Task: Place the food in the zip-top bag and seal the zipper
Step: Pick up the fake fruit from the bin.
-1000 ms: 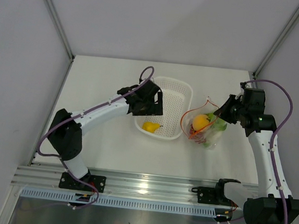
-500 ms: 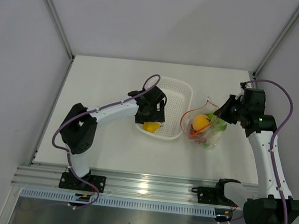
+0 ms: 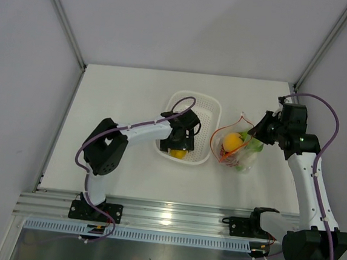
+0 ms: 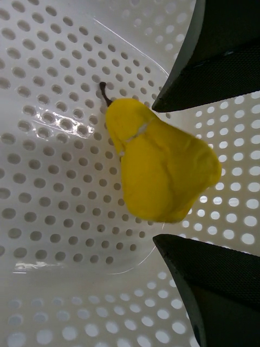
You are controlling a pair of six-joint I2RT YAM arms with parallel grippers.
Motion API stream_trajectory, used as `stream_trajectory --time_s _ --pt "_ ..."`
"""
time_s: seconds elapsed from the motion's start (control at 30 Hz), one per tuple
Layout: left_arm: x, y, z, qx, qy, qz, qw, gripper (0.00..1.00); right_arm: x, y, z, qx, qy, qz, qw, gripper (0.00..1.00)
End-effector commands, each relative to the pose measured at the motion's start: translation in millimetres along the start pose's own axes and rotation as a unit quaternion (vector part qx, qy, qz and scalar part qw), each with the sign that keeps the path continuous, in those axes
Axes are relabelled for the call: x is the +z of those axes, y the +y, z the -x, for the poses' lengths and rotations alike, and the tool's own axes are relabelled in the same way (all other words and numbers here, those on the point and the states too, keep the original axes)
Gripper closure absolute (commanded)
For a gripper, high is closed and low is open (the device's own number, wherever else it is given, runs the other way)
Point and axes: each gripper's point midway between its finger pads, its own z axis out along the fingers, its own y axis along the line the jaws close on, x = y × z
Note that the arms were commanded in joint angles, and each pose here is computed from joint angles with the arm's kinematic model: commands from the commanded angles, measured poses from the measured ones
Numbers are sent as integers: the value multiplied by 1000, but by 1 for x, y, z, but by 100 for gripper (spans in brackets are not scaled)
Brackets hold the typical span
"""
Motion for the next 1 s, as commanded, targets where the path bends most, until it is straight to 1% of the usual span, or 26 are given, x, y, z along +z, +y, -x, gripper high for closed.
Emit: stream_trajectory --time_s 0.0,0.47,0.63,0.7,0.73,0.77,0.83,0.9,0.97 --pt "-5 -9 7 -13 -8 -3 1000 6 -5 5 9 -15 -23 11 1000 100" --pt "0 -19 6 -7 -2 -23 1000 8 -5 3 9 -18 -22 8 1000 100" --pt "-1 -20 3 -7 0 -38 999 13 -5 3 9 -18 -22 7 1000 100" --pt "-2 -23 2 -6 1 -45 999 14 -6 3 10 -17 -24 7 1000 100" --pt "-1 -22 -1 -3 4 -50 999 14 -5 3 10 -18 -23 8 1000 100" --pt "-3 -31 0 4 3 -73 997 15 -5 3 10 -17 -24 7 1000 100" --pt "-1 -29 -7 5 9 -87 996 15 -5 2 9 -17 -22 6 1000 100" --pt "-2 -36 -8 1 6 -110 994 16 -4 1 7 -15 -21 4 1000 100" --pt "-2 -37 -11 2 7 -118 993 18 -4 0 6 -15 -20 4 1000 100"
